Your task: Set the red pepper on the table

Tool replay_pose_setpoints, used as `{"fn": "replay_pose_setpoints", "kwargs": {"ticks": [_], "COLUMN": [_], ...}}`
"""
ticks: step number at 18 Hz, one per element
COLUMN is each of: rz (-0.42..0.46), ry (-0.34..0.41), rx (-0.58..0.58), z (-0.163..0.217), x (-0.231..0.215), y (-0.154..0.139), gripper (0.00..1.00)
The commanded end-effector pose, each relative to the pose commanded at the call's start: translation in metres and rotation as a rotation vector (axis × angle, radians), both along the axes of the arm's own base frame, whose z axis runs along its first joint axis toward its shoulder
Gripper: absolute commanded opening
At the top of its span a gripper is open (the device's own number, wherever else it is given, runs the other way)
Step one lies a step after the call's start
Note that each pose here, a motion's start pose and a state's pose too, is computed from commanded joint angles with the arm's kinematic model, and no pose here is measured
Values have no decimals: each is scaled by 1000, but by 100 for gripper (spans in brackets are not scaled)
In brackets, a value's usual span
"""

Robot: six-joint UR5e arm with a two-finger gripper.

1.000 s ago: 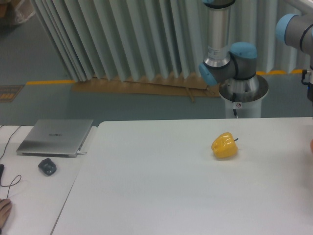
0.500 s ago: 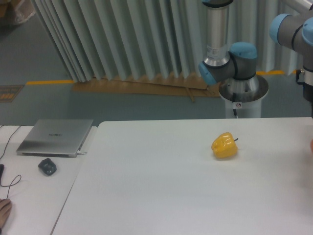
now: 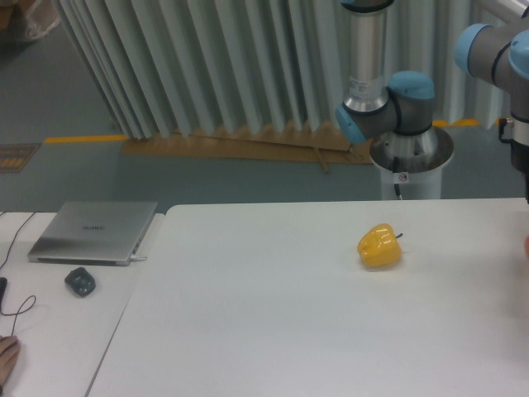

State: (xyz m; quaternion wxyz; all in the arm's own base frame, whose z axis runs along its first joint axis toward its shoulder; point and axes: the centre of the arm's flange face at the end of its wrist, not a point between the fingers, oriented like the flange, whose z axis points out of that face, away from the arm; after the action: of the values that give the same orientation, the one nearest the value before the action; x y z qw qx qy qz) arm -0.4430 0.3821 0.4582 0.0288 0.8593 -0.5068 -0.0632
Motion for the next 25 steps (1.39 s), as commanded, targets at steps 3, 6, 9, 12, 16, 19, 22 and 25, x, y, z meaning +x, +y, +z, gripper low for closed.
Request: {"fn": "replay_pose_setpoints", "kwargs": {"ticks": [3,6,9,12,16,19,22,25], "rz": [14,58,85,99,97,102,79,30], "ry": [-10,13,1,-2,7,2,-40,-82], "rx": [-5,46,65,71,65,63,32,2], "z": [-7,-9,-11,-11,-7,-10,-15,-22], "x": [0,-4,-1,-1,0,-4,0,0], "y": [0,3,5,5,3,0,-3,-6], "gripper": [100,100,100,100,100,100,100,100]}}
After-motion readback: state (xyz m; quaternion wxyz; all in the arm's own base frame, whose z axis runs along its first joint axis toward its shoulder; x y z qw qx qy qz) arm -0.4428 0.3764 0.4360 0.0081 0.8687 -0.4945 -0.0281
